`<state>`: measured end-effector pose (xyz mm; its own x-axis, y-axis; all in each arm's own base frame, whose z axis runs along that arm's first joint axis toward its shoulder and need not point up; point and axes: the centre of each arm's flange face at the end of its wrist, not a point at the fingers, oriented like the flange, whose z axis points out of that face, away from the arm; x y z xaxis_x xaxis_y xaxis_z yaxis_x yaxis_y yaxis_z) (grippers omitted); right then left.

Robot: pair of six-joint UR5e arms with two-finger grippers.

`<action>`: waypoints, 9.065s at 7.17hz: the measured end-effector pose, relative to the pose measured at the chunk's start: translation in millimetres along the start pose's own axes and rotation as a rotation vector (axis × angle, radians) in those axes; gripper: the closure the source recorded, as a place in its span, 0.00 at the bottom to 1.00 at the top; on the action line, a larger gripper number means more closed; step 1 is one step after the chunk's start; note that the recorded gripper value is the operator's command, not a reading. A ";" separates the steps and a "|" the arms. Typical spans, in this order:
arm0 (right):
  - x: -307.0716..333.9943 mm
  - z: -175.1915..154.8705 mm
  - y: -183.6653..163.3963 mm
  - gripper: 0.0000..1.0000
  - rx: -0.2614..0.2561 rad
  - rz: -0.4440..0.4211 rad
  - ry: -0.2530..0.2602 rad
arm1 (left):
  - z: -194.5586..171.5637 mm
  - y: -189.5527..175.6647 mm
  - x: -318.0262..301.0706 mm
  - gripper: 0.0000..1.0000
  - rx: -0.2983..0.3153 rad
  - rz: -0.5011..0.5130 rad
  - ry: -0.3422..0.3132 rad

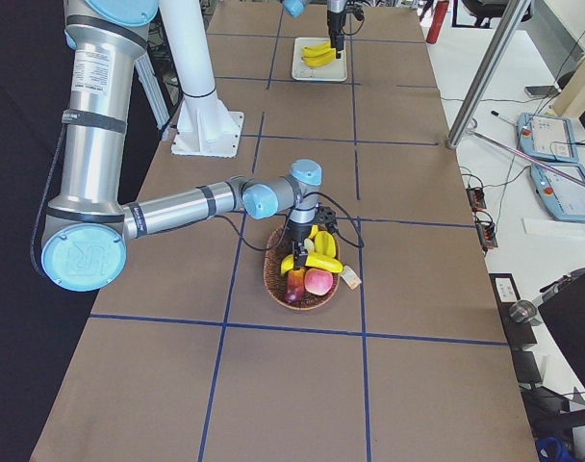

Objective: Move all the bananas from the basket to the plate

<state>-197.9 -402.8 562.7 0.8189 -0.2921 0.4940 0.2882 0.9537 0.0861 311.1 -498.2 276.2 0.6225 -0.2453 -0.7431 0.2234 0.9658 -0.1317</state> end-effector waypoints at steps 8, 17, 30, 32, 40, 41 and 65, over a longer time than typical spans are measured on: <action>11.0 -106.6 14.5 0.97 0.190 0.043 -0.060 | -5.5 2.5 3.3 0.01 0.001 0.003 0.010; -336.0 -259.7 -64.9 0.96 0.344 0.148 -0.667 | -6.3 27.6 88.7 0.01 0.015 -0.031 0.615; -432.3 -255.1 -31.8 0.00 0.375 0.095 -0.719 | 13.6 126.1 181.7 1.00 -0.146 0.057 0.749; -429.8 -258.1 -30.6 0.00 0.373 0.110 -0.726 | 13.0 121.7 179.9 1.00 -0.137 0.058 0.744; -339.3 -261.3 -18.2 0.00 0.334 0.256 -0.558 | 51.7 -1.5 15.6 1.00 0.048 -0.047 0.012; -326.9 -258.1 -23.8 0.00 0.331 0.276 -0.522 | 72.9 -4.0 -23.8 1.00 0.048 -0.050 -0.079; 310.4 -65.3 24.8 0.00 0.112 0.140 -0.319 | -45.9 -118.0 -488.7 0.01 -0.038 0.297 -0.047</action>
<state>95.8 -474.5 661.7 0.6452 -0.1375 0.7515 0.1137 0.9900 0.0834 -53.9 -488.4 624.8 0.6903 0.0452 -0.7221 -0.0013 0.9981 0.0612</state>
